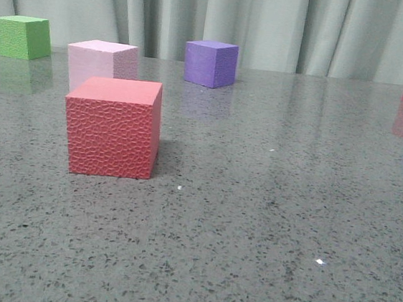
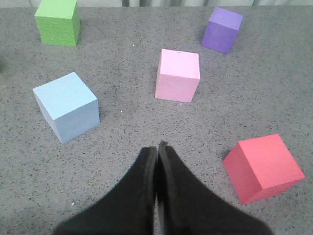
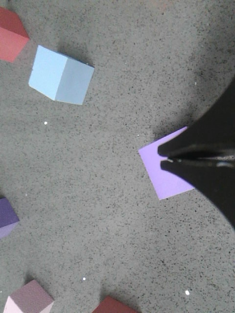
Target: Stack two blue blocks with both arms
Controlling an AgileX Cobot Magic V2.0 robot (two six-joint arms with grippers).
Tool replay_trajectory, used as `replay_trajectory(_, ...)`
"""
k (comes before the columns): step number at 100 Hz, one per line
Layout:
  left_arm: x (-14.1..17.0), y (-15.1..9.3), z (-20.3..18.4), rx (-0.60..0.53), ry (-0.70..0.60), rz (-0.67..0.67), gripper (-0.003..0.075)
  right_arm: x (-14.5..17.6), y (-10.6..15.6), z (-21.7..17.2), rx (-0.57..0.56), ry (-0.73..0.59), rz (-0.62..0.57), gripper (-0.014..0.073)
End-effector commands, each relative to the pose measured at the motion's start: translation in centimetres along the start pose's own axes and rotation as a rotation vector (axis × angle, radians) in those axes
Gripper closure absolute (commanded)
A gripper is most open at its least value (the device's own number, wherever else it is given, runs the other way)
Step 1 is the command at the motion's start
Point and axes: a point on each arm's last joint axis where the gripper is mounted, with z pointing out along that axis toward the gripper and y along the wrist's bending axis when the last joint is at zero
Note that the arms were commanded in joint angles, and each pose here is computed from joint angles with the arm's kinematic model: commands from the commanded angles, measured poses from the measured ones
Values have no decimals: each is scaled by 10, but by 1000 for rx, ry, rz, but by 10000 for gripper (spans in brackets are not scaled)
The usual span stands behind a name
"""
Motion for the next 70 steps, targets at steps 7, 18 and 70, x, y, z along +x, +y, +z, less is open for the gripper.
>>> replay_trajectory(7, -13, -4, -5, 27, -79, -23, 739, -15, 1, -4, -6, -96, 6, 718)
replay_trajectory(18, -13, -4, -5, 27, -79, -23, 739, -17, 2, -4, -9, -116, 8, 718)
replay_trajectory(70, -14, -4, -5, 26, -81, -23, 486, -17, 2, -4, -10, -117, 9, 200)
